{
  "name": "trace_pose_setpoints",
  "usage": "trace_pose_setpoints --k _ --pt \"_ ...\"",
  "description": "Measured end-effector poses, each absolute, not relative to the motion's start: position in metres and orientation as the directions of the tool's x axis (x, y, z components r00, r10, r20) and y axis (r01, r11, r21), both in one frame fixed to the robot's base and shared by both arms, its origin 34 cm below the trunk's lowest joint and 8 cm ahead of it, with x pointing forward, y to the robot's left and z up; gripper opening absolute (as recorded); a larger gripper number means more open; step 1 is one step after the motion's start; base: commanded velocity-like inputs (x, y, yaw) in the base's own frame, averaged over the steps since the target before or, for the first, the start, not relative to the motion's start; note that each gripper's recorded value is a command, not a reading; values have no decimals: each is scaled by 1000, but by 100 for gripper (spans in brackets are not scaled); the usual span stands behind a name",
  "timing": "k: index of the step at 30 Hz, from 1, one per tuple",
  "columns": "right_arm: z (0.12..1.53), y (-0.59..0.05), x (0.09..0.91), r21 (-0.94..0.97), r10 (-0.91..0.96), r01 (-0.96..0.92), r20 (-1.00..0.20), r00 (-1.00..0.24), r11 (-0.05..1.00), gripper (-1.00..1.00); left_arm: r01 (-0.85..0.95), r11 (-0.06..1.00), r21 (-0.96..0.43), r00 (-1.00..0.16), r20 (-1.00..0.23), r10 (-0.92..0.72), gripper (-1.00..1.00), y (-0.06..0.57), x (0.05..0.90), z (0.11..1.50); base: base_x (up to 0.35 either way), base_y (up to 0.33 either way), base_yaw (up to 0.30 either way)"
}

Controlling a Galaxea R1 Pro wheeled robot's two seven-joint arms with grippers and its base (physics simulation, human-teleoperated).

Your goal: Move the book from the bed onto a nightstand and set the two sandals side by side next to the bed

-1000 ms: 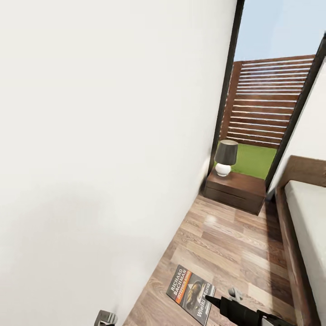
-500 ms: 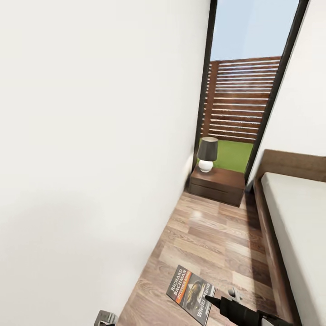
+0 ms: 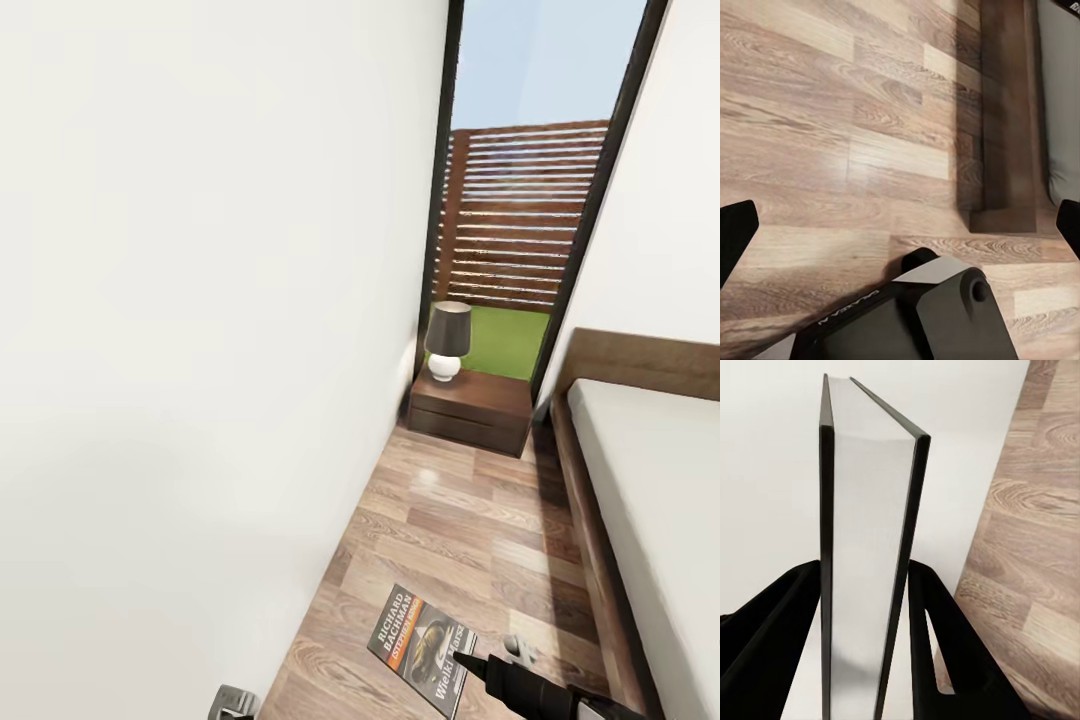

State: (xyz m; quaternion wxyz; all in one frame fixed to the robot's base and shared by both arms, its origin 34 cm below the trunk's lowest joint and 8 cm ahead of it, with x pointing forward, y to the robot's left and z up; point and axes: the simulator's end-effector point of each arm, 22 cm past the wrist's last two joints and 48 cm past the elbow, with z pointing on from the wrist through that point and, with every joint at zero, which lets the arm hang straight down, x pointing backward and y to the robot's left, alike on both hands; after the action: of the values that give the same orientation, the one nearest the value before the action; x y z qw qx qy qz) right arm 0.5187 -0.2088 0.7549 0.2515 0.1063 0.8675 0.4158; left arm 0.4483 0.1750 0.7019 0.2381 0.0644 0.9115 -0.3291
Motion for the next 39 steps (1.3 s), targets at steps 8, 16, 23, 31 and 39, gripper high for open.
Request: trace_pose_setpoints --k 8,16,23,31,39 --pt "753 -209 518 775 393 -22 -344 -853 632 -100 271 775 -571 -881 -472 -39 100 175 447 700 5 0 -213" --pt "751 -209 516 775 392 -19 -340 -855 632 -100 269 775 -572 -883 -468 -39 100 175 446 699 0 0 -249" --pt "749 -209 515 775 391 -15 -336 -857 632 -100 266 775 -573 -885 -464 -39 100 175 444 697 0 0 -250" --pt "747 -209 514 775 390 -12 -332 -859 632 -100 264 775 -574 -887 -460 -39 100 175 443 696 0 0 -250" --pt "745 -209 513 774 390 -8 -328 -860 633 -100 261 775 -576 -889 -456 -39 100 175 442 694 0 0 -250"
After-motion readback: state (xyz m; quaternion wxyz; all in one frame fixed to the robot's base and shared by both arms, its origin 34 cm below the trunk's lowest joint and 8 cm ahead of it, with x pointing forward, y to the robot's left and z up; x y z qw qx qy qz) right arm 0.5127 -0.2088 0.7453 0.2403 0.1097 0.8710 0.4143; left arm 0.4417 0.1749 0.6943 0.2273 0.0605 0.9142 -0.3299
